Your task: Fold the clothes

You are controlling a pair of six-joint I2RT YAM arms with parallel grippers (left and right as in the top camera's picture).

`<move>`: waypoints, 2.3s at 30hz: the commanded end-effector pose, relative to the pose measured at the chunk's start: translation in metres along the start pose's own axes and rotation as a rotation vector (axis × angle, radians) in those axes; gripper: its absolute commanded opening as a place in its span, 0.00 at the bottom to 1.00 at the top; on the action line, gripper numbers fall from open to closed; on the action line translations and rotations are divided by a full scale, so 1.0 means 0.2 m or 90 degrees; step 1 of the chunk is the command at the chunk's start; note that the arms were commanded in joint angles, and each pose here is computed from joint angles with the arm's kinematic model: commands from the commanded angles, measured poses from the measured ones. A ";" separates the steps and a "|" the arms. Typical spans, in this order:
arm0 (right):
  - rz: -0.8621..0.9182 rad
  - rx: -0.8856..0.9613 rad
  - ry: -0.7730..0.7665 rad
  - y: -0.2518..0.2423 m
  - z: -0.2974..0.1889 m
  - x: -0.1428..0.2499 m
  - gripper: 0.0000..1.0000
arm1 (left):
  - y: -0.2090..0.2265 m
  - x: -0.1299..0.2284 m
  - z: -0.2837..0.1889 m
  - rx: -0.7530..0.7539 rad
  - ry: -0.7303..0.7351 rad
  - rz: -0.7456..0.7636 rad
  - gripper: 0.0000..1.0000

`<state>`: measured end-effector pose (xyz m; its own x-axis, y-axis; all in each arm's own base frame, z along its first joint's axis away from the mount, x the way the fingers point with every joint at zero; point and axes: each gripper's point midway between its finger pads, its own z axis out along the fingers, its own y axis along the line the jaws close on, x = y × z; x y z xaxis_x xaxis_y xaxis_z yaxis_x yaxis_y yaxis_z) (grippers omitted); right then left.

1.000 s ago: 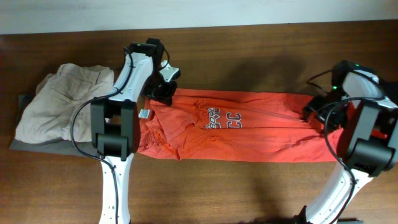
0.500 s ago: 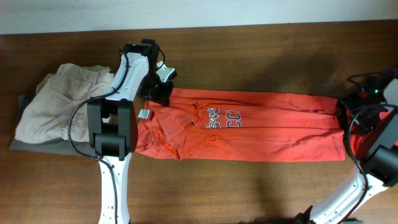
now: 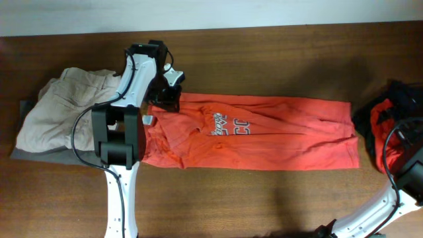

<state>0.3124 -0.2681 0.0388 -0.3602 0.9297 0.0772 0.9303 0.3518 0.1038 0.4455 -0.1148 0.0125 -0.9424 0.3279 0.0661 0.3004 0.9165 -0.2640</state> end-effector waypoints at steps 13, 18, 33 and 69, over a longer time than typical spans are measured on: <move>-0.208 -0.371 -0.038 0.37 -0.48 0.04 0.88 | -0.11 -0.26 -1.02 -0.091 -0.331 0.055 0.48; -0.258 -0.386 -0.083 0.43 -0.68 0.13 0.89 | -0.14 -0.22 -1.20 -0.114 -0.386 0.065 0.48; -0.541 -0.214 -0.040 0.92 -0.51 0.83 0.96 | -0.25 -0.01 -1.57 -0.165 -0.468 0.092 0.56; -0.343 -0.088 0.220 1.31 0.38 2.00 0.81 | -0.36 0.09 -0.41 0.146 -0.067 0.100 0.59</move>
<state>0.4157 0.1968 0.0141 -0.6867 0.6451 0.3351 0.7258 0.6342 0.2665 0.4291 -0.1532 0.1046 -0.9126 0.3985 -0.0920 0.3955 0.8024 -0.4469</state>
